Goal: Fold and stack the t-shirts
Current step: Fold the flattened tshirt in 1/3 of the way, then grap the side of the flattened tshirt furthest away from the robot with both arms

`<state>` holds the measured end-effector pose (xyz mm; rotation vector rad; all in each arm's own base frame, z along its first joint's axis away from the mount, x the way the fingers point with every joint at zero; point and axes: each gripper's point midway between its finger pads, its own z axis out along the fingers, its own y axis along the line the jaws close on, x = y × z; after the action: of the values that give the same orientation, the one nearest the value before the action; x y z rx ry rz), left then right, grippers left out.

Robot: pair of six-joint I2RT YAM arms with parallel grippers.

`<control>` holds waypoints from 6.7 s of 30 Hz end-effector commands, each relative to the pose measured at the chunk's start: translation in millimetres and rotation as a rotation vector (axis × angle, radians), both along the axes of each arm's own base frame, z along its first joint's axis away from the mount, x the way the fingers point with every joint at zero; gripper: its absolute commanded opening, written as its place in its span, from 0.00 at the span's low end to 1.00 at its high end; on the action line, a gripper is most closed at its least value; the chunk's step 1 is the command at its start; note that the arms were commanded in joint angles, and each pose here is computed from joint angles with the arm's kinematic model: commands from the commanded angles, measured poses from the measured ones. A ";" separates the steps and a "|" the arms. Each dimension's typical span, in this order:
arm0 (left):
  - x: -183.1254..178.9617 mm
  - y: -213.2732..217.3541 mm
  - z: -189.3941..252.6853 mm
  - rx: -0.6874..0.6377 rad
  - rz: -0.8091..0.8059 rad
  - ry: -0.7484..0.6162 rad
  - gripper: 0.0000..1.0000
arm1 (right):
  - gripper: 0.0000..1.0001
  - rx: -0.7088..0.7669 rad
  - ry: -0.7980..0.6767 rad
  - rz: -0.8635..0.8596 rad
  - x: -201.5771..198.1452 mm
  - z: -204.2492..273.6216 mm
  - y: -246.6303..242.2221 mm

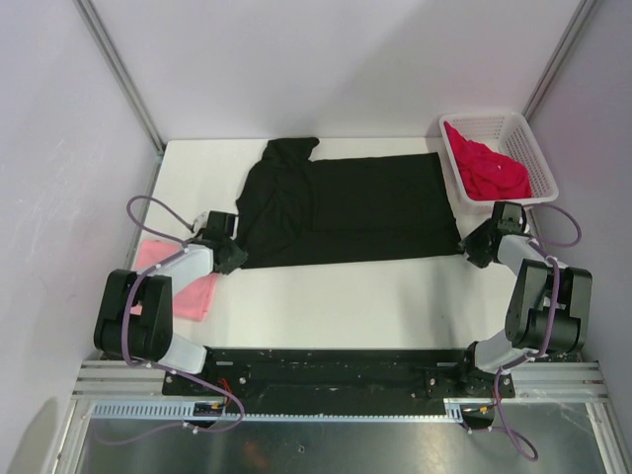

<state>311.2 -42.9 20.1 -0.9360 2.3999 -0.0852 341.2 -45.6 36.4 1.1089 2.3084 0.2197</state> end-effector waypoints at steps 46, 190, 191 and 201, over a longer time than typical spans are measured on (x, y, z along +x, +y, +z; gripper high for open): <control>10.6 3.7 32.4 0.011 -0.001 -0.076 0.00 | 0.00 -0.119 0.160 -0.020 0.3 -18.9 -11.9; 307.5 -101.4 130.4 -0.198 -0.548 -0.471 0.00 | 0.39 -0.393 -0.035 0.137 157.2 17.3 5.0; 306.8 -101.2 131.9 -0.197 -0.550 -0.473 0.00 | 0.39 -0.410 -0.035 0.161 157.8 18.4 14.3; 290.5 -102.9 158.6 -0.226 -0.594 -0.506 0.00 | 0.39 -0.528 -0.068 0.217 159.1 44.4 44.9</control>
<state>606.8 -141.1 106.3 -0.2934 2.2534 -0.6495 473.6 4.4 47.5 0.5982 2.3631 -0.2307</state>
